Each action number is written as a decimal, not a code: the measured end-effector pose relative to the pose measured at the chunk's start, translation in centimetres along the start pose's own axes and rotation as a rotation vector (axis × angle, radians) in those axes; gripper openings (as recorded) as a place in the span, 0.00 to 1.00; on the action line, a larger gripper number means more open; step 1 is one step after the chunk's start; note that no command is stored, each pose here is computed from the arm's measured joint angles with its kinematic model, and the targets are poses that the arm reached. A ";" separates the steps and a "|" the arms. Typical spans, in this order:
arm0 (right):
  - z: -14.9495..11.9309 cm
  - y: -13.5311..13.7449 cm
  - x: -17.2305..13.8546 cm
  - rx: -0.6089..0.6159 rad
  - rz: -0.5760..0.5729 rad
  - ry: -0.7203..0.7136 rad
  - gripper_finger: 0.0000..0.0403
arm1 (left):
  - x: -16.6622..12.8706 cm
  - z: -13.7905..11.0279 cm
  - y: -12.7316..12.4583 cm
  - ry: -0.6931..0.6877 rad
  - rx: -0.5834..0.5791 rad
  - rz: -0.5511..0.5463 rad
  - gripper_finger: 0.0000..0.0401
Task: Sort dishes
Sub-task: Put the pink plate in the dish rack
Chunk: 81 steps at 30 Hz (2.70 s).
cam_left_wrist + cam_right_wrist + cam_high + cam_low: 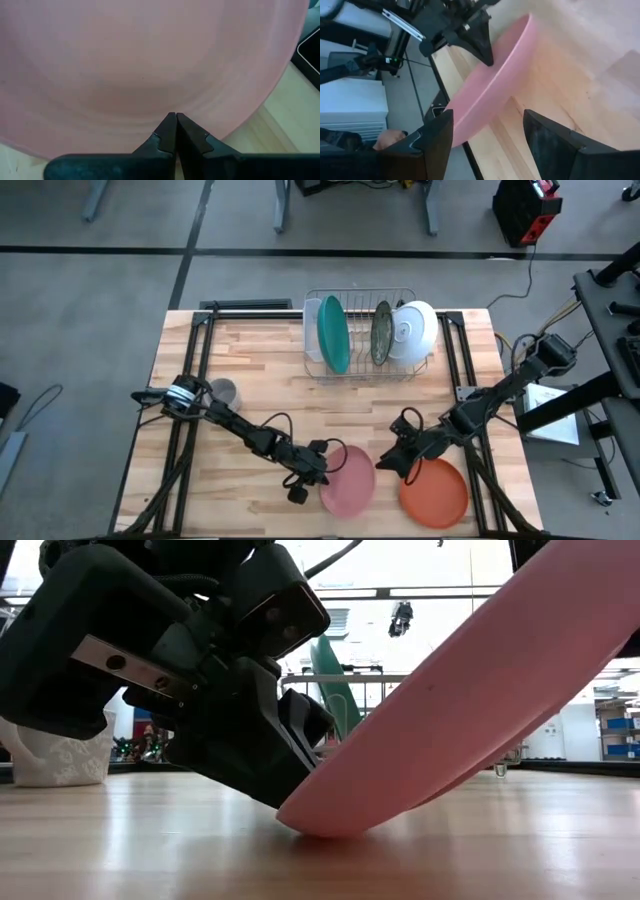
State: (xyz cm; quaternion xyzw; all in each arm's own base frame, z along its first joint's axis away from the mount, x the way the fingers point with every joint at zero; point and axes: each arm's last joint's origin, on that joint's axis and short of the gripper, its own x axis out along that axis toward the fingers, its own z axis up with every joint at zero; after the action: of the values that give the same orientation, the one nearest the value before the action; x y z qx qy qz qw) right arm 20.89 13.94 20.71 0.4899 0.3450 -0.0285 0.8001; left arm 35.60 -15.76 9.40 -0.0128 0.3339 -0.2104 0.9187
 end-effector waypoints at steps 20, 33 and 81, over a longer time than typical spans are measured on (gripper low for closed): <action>-0.7 1.1 4.0 -0.001 -0.020 0.071 0.55 | 0.0 0.0 0.1 -0.005 0.016 0.021 0.00; -0.7 0.2 3.7 -0.045 -0.139 0.066 0.15 | -0.2 0.5 0.0 -0.041 0.003 0.025 0.00; 6.5 8.6 -7.5 -0.619 -0.332 -0.902 0.00 | -18.5 7.2 0.3 0.092 0.325 0.790 0.00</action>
State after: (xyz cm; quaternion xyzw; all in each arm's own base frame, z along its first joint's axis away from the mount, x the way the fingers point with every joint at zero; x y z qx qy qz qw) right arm 21.92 11.02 33.44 0.1112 0.0338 -0.2576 0.9592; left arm 27.45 -9.05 26.19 0.2705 0.3164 0.1071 0.9029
